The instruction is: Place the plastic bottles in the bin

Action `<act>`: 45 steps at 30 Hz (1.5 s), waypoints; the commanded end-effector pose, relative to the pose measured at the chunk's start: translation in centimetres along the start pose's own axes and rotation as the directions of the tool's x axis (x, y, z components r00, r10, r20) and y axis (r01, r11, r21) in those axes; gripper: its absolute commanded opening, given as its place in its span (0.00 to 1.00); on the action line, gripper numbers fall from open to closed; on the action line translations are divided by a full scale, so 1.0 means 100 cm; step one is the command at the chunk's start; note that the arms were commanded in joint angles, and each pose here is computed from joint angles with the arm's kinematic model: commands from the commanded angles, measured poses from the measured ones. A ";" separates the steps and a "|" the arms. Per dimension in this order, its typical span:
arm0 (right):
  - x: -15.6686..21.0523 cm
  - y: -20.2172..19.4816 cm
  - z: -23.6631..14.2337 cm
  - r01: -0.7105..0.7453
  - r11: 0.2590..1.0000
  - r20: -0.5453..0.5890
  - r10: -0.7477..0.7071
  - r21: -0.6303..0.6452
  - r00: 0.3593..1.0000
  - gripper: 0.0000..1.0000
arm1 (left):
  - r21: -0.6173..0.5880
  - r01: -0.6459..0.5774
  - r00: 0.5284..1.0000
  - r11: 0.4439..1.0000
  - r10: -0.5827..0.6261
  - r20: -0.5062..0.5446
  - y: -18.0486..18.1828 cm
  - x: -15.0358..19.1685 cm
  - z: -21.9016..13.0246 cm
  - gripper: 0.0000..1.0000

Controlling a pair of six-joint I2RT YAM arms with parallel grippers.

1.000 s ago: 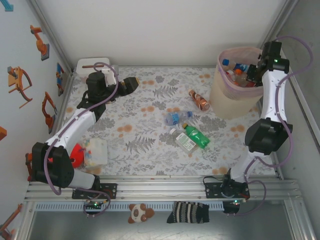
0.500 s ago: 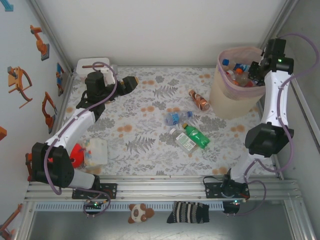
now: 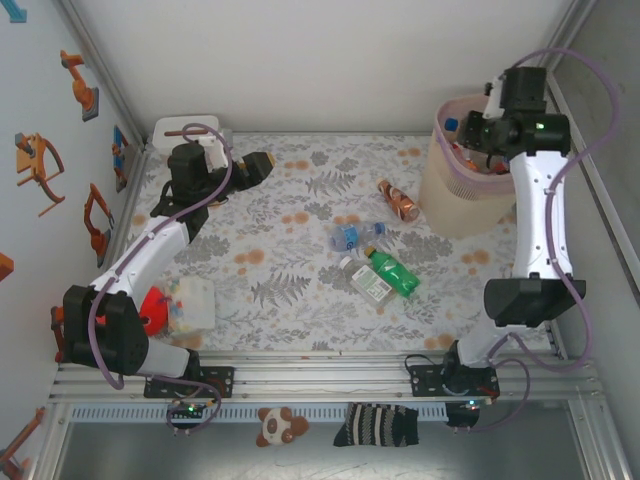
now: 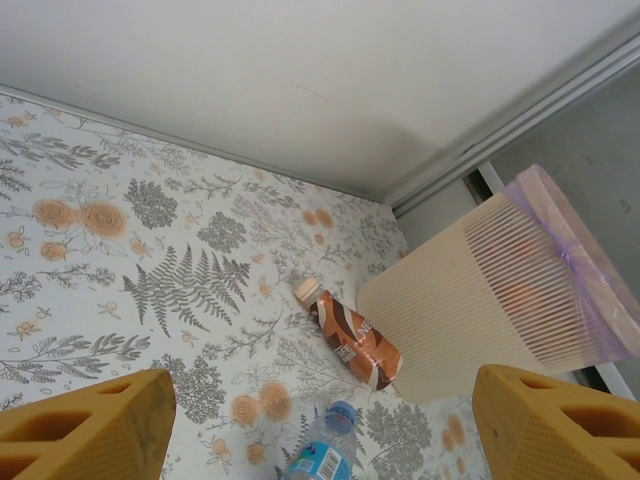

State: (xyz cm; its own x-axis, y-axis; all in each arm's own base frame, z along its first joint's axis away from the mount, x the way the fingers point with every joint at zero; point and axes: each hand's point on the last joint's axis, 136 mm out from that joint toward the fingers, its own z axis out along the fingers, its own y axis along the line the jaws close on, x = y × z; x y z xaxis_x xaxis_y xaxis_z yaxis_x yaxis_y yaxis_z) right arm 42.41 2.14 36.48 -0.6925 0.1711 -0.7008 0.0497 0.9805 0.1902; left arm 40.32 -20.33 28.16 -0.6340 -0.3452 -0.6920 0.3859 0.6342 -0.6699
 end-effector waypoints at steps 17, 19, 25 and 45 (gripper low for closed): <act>0.086 0.117 0.155 0.499 0.864 -0.304 -0.495 -0.070 0.814 0.32 | -0.022 0.006 1.000 1.000 -0.006 -0.015 0.011 0.002 -0.013 0.77; 0.096 0.113 0.177 0.547 0.837 -0.344 -0.523 -0.033 0.780 0.32 | -0.022 0.010 1.000 1.000 -0.011 -0.018 0.012 0.002 -0.011 0.77; 0.108 0.097 0.227 0.623 0.779 -0.399 -0.551 0.067 0.733 0.36 | -0.024 0.028 0.999 0.999 -0.029 -0.024 0.017 0.000 -0.006 0.77; 0.144 0.079 0.335 0.738 0.661 -0.412 -0.640 0.135 0.648 0.51 | -0.030 0.068 0.997 0.997 -0.069 -0.024 0.022 0.007 -0.007 0.75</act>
State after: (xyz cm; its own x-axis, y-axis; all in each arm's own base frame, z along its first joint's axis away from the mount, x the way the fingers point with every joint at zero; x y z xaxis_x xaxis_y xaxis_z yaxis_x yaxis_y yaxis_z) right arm 56.26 15.81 6.11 -0.7839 -0.5421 -0.3029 -0.3780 0.8035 -0.4599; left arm 40.66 -18.87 25.46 -0.6899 -0.3612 -0.6274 0.3045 0.6414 -0.7042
